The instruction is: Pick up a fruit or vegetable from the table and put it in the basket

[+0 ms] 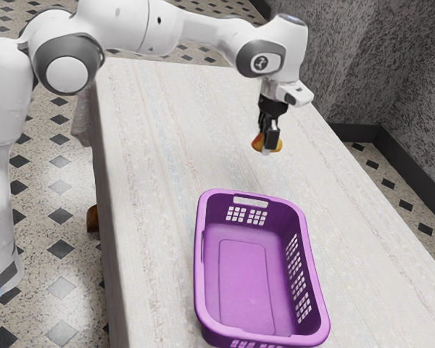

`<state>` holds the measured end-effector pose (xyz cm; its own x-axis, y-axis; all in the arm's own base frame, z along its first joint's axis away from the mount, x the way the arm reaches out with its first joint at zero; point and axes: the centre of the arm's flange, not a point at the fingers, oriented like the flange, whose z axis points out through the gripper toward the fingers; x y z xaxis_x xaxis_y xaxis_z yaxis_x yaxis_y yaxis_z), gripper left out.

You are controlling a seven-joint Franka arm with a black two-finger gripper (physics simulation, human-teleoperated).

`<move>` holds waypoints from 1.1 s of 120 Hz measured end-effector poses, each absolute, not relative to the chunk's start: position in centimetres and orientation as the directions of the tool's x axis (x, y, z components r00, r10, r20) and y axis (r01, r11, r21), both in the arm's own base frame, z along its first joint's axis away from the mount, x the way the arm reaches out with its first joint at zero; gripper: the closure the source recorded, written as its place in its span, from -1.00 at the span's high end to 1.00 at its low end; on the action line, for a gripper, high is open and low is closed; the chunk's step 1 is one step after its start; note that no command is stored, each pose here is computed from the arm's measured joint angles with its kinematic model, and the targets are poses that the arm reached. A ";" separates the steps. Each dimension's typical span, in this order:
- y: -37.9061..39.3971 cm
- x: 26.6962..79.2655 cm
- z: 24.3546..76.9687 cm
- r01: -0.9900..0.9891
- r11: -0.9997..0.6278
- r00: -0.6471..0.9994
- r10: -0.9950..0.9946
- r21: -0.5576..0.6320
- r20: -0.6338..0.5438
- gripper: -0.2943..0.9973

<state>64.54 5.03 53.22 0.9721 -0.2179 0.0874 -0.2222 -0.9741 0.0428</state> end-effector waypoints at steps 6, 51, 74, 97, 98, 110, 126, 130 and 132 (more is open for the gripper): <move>4.0 64.6 53.3 -0.233 -0.971 0.970 -0.229 0.047 0.088 0.03; -6.3 64.5 54.7 -0.319 -0.945 0.944 -0.311 0.066 0.109 0.03; -10.3 63.8 55.1 -0.329 -0.942 0.941 -0.320 0.071 0.110 0.03; -14.1 62.9 55.5 -0.328 -0.941 0.942 -0.318 0.088 0.110 0.02; -14.2 62.8 55.5 -0.327 -0.941 0.942 -0.317 0.088 0.110 0.02; -15.9 62.3 55.9 -0.321 -0.942 0.944 -0.311 0.092 0.112 0.02; -18.5 61.4 56.2 -0.316 -0.945 0.945 -0.306 0.089 0.112 0.02; -19.0 61.3 56.2 -0.312 -0.946 0.947 -0.302 0.089 0.111 0.02; -19.3 61.2 56.2 -0.309 -0.947 0.948 -0.299 0.089 0.110 0.02</move>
